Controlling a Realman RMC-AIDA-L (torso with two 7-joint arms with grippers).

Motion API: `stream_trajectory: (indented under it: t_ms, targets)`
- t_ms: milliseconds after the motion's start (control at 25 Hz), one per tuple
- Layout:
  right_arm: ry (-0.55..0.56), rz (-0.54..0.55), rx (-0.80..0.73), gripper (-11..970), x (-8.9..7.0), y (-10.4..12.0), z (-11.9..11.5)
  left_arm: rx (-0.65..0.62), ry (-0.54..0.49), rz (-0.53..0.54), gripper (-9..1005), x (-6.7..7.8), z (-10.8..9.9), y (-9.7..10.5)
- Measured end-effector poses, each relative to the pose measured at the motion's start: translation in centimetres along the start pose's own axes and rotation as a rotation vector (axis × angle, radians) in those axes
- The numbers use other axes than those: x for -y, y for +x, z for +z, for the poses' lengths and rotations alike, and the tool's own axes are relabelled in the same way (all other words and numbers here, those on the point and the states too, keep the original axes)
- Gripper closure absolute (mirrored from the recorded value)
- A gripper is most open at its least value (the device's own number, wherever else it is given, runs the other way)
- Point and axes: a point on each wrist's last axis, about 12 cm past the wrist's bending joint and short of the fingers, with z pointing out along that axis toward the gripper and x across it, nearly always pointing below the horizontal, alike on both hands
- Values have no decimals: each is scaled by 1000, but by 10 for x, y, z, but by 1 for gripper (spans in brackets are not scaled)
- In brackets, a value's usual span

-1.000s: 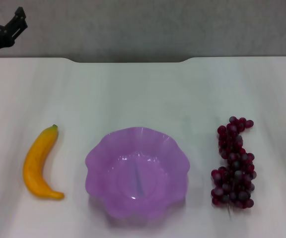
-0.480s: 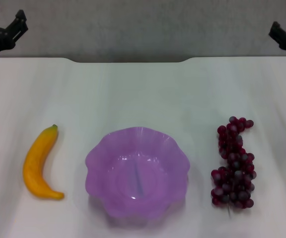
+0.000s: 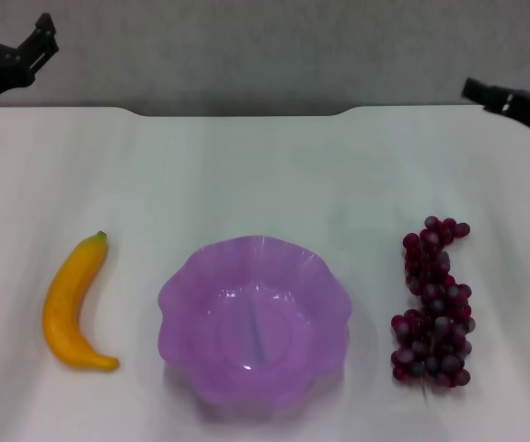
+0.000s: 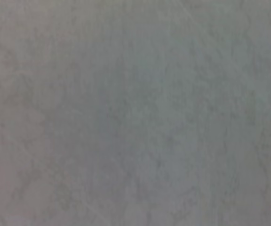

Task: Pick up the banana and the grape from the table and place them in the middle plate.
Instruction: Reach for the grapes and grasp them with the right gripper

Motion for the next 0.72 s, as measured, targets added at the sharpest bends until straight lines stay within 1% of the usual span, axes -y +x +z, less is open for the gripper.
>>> stream_trajectory:
  t_ms: [80,200,440,520,720]
  targets:
    - [-10,-2,-19,80,-6,6,1,1,1,1,123,0,0,0]
    - [-20,-13,-55,79,-10,14,2,1,7,1,123,2,0,0]
    - [-61,-54,-161,82,-26,47,1,1,16,0,123,5,2,0]
    - [-66,-51,-190,85,-27,58,0,0,16,1,123,4,2,0]
    - [-53,-29,-265,92,-22,83,-2,0,14,3,123,4,1,0]
